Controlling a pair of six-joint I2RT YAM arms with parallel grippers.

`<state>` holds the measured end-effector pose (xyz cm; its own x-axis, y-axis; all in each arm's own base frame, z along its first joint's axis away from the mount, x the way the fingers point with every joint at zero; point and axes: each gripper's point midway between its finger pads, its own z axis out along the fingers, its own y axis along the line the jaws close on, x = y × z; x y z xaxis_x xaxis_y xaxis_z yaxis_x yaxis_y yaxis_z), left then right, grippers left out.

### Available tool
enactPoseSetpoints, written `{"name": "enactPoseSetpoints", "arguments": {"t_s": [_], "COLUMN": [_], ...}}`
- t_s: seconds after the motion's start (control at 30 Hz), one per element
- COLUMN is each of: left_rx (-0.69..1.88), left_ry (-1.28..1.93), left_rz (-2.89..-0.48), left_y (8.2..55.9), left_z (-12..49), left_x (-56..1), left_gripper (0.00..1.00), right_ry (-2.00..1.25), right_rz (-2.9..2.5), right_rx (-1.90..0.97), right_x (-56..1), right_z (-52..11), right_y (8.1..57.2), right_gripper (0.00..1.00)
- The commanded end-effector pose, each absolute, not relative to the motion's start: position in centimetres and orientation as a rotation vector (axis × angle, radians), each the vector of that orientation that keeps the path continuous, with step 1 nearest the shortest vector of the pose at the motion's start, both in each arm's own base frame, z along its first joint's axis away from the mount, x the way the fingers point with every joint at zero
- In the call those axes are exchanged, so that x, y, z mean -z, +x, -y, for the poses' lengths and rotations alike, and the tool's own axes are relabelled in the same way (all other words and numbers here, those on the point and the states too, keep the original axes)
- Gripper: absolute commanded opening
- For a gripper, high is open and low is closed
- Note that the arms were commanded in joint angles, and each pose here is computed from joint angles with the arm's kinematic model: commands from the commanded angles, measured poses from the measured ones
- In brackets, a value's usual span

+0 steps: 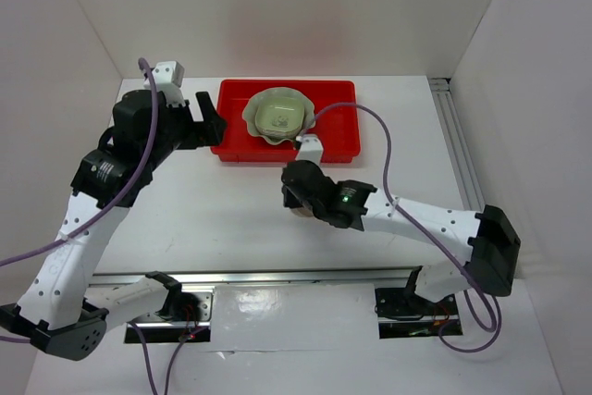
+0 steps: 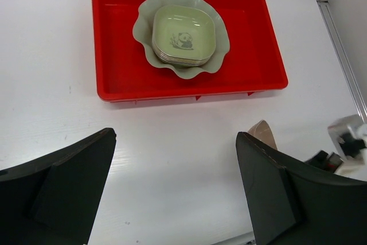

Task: Place the plates into the plastic bin on the countertop

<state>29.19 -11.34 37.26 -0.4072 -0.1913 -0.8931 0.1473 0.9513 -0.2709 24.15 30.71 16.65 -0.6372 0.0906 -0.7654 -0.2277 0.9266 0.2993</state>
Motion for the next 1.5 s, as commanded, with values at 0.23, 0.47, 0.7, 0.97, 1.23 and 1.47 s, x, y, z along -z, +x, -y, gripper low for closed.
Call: {"name": "enactPoseSetpoints", "arguments": {"t_s": [0.23, 0.47, 0.7, 0.97, 1.23, 1.47], "left_rx": [0.104, 0.031, 0.069, 0.059, 0.061, 0.064], "left_ry": [-0.521, -0.638, -0.594, -0.563, -0.553, -0.539], "left_rz": [-1.805, -1.761, -1.868, -1.942, -1.958, -1.964], "left_y": [27.9, 26.2, 27.8, 28.9, 29.0, 29.0], "left_z": [2.5, 0.0, 1.3, 1.8, 1.9, 2.0], "left_x": [-36.7, -34.2, -30.6, -29.0, -28.7, -28.6], "left_gripper": [0.99, 0.99, 0.99, 0.99, 0.99, 0.99], "right_ry": [-0.089, -0.03, -0.023, 0.039, 0.092, 0.141], "right_rz": [-1.852, -1.698, -1.671, -1.708, -1.804, -1.824], "right_rx": [-0.622, -0.736, -0.819, -0.809, -0.74, -0.668], "right_x": [-30.5, -34.4, -32.5, -28.2, -24.8, -24.3], "right_z": [-38.2, -38.3, -38.1, -39.0, -38.7, -38.7], "right_y": [32.5, 44.4, 53.9, 56.4, 56.6, 55.9], "right_gripper": [0.02, 0.0, 0.0, 0.0, 0.0, 0.0]}}
